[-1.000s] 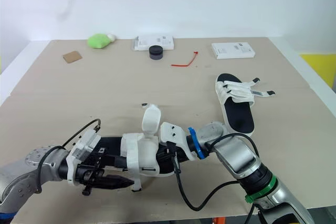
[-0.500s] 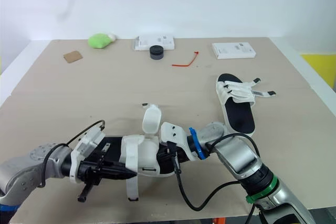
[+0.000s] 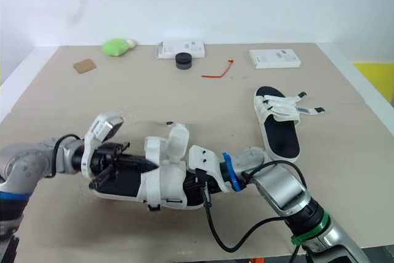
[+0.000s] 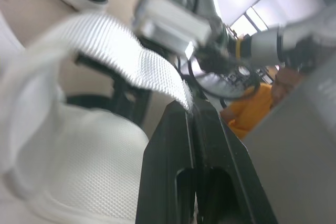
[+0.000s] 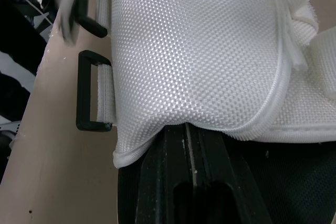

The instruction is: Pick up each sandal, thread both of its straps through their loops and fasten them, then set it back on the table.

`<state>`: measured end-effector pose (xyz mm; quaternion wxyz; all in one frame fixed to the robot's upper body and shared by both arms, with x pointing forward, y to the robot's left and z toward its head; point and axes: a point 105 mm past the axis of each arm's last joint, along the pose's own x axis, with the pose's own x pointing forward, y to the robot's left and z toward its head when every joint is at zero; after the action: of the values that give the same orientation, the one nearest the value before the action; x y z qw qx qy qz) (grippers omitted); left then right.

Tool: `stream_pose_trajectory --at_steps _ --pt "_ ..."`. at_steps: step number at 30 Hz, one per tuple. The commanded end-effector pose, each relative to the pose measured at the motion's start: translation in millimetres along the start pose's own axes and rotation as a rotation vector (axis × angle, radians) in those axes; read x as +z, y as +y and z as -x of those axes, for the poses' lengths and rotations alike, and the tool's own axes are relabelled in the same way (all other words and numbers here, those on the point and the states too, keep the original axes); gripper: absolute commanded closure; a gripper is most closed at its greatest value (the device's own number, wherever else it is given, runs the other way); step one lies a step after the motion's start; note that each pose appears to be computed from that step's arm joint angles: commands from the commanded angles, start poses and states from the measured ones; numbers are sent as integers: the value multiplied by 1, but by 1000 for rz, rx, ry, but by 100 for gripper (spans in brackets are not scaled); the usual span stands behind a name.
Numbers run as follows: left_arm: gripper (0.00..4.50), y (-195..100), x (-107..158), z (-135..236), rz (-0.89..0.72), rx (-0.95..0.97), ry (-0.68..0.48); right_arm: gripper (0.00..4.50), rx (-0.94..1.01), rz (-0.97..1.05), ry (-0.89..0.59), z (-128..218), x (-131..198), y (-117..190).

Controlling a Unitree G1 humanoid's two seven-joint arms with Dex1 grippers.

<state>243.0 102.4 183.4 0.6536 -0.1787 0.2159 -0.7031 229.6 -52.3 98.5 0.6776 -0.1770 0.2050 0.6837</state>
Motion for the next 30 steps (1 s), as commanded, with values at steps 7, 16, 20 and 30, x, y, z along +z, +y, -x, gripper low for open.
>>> stream_pose_trajectory --at_steps 7,16,20,30 --pt "442 1 24 3 37 -26 -34 450 74 -123 41 -16 -19 25" --pt "442 -12 19 4 84 -70 -6 450 22 -114 45 -15 -23 14" --pt "442 -15 20 4 82 -72 -9 450 -85 -83 53 -5 -22 -19" --pt "442 -16 26 8 66 -50 -37 450 -140 -18 112 23 -25 -57"
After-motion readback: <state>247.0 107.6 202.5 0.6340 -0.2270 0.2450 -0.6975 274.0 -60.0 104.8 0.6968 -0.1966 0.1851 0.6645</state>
